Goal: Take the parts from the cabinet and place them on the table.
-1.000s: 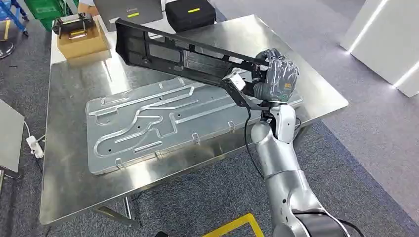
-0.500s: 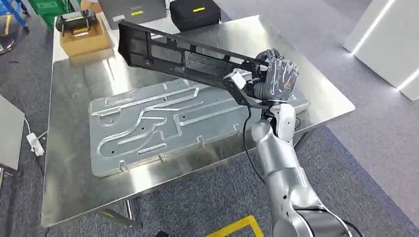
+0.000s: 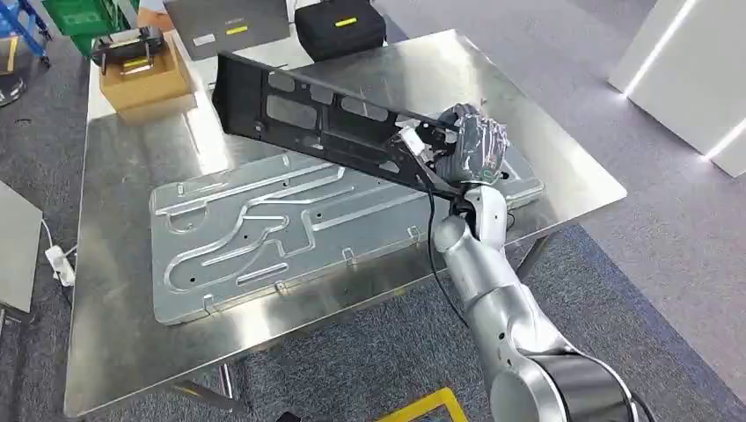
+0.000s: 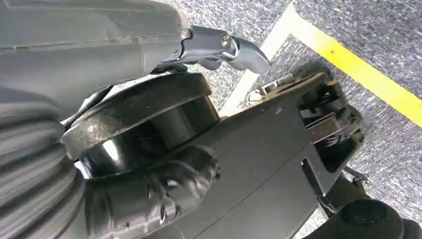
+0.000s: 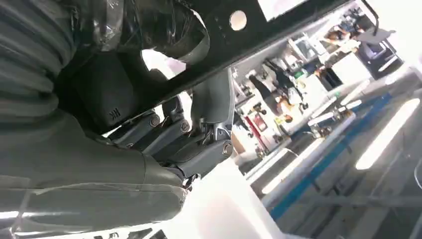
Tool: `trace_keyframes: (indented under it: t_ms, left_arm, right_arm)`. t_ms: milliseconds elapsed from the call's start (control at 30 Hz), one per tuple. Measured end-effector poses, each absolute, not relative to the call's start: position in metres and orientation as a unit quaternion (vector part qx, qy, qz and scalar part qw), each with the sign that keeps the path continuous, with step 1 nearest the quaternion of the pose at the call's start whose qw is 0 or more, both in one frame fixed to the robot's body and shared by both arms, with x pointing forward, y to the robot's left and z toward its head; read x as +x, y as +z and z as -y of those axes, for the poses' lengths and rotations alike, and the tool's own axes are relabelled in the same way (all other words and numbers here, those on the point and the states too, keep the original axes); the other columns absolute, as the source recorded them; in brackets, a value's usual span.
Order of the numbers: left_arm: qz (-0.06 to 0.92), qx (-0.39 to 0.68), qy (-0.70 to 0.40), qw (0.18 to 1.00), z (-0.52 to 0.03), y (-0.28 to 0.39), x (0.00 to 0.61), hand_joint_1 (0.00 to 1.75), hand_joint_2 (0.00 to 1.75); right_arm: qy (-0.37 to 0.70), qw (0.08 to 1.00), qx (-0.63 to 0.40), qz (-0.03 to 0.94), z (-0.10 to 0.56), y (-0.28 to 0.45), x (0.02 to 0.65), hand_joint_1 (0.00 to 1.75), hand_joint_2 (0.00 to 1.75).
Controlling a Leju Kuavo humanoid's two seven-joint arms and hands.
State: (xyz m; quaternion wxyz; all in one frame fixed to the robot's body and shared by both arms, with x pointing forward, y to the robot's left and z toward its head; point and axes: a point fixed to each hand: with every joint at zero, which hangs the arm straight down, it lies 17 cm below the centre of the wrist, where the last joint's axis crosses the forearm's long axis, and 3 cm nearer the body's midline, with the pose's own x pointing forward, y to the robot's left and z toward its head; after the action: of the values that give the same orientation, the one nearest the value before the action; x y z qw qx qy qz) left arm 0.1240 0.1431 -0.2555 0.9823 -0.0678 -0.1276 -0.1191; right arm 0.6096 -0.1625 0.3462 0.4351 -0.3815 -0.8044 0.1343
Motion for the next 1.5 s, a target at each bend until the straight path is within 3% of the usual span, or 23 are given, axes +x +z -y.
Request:
trace_keyframes:
  t_ms: [233,267,600,633,1033,1333,1500]
  left_arm:
    - [0.136,-0.072,-0.114,0.982,-0.141,-0.255,0.126,0.0,1.75]
    - [0.137,-0.073,-0.113,0.981,-0.141,-0.254,0.126,0.0,1.75]
    - [0.142,-0.08,-0.109,0.981,-0.14,-0.253,0.128,0.0,1.75]
    - [0.142,-0.078,-0.107,0.981,-0.142,-0.254,0.128,0.0,0.0]
    - [0.143,-0.075,-0.093,0.983,-0.146,-0.254,0.13,0.0,0.0]
    - [0.14,-0.078,-0.084,0.983,-0.145,-0.254,0.131,0.0,0.0]
    - [0.141,-0.079,-0.081,0.984,-0.145,-0.253,0.133,0.0,0.0]
  right_arm:
    - [0.171,0.485,-0.344,0.786,0.15,0.321,0.623,1.55,1.75]
    - [0.178,0.494,-0.339,0.781,0.15,0.314,0.625,0.0,0.0]
    - [0.208,0.519,-0.321,0.765,0.14,0.297,0.629,0.0,0.0]
    - [0.209,0.519,-0.32,0.765,0.139,0.298,0.63,0.0,0.0]
    - [0.22,0.532,-0.301,0.76,0.131,0.299,0.634,0.0,0.0]
    - [0.354,0.594,-0.262,0.673,0.099,0.257,0.639,0.0,0.0]
    - [0.387,0.587,-0.269,0.658,0.093,0.27,0.643,0.0,0.0]
